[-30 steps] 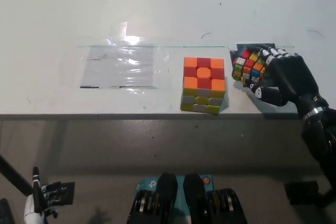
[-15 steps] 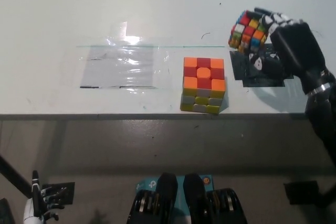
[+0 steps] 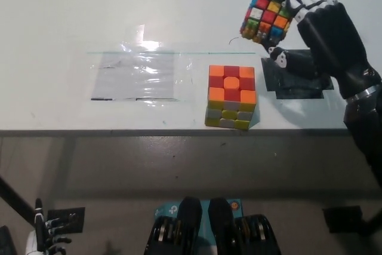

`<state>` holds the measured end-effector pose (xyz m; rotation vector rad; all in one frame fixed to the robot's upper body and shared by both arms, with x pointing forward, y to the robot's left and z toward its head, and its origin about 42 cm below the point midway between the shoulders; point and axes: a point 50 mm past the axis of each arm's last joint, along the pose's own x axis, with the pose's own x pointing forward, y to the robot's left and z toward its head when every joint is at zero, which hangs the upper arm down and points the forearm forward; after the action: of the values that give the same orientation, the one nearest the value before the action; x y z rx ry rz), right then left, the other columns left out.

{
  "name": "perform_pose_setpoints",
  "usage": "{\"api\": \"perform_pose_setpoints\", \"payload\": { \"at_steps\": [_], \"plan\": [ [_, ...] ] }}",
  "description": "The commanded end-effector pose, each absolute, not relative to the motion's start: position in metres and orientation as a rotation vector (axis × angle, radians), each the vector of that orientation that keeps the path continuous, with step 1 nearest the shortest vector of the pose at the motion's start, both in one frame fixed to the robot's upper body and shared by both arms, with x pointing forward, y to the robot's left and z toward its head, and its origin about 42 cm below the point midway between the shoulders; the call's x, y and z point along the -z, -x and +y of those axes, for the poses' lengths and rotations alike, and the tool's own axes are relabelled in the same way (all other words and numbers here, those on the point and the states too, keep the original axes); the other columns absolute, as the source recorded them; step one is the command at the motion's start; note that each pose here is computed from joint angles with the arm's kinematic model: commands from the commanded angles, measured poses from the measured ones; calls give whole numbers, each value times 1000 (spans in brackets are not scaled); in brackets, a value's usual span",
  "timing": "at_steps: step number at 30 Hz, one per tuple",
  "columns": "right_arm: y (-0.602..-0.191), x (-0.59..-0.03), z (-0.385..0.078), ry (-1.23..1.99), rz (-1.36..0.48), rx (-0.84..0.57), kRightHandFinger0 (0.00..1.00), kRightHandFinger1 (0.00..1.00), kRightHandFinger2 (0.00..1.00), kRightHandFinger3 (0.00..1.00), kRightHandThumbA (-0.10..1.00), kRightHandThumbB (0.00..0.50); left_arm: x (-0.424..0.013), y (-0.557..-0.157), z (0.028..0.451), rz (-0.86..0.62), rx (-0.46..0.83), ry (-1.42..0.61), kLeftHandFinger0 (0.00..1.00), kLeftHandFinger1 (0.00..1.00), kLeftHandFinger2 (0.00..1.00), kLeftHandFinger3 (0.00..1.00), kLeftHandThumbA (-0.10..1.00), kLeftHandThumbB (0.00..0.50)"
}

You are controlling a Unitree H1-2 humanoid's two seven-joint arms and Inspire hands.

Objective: The robot uses its right hand to pick up the small cube kept on the middle on the desk and place it on the bigger cube kept next to it

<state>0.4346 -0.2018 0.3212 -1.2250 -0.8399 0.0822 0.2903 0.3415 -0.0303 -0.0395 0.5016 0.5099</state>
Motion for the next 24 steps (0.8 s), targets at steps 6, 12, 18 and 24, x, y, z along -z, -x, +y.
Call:
{"api": "perform_pose_setpoints", "payload": {
  "at_steps": [6,12,18,24],
  "plan": [
    [-423,-325,-185,1179,-865,-102,0,0,180,11,-100,256,20,-298,351,448,-526,40,159,242,364,397,1000,251],
    [-423,-310,-182,1173,-843,-126,0,0,146,81,-100,327,17,-302,351,452,-532,30,85,229,410,513,1000,344],
    [-424,-300,-183,1186,-827,-138,0,0,89,97,-100,260,15,-305,352,441,-530,26,145,254,388,481,1000,387],
    [-431,-287,-184,1173,-803,-135,0,0,91,11,-100,242,12,-309,353,449,-525,10,171,298,464,586,1000,361]
  ]
}}
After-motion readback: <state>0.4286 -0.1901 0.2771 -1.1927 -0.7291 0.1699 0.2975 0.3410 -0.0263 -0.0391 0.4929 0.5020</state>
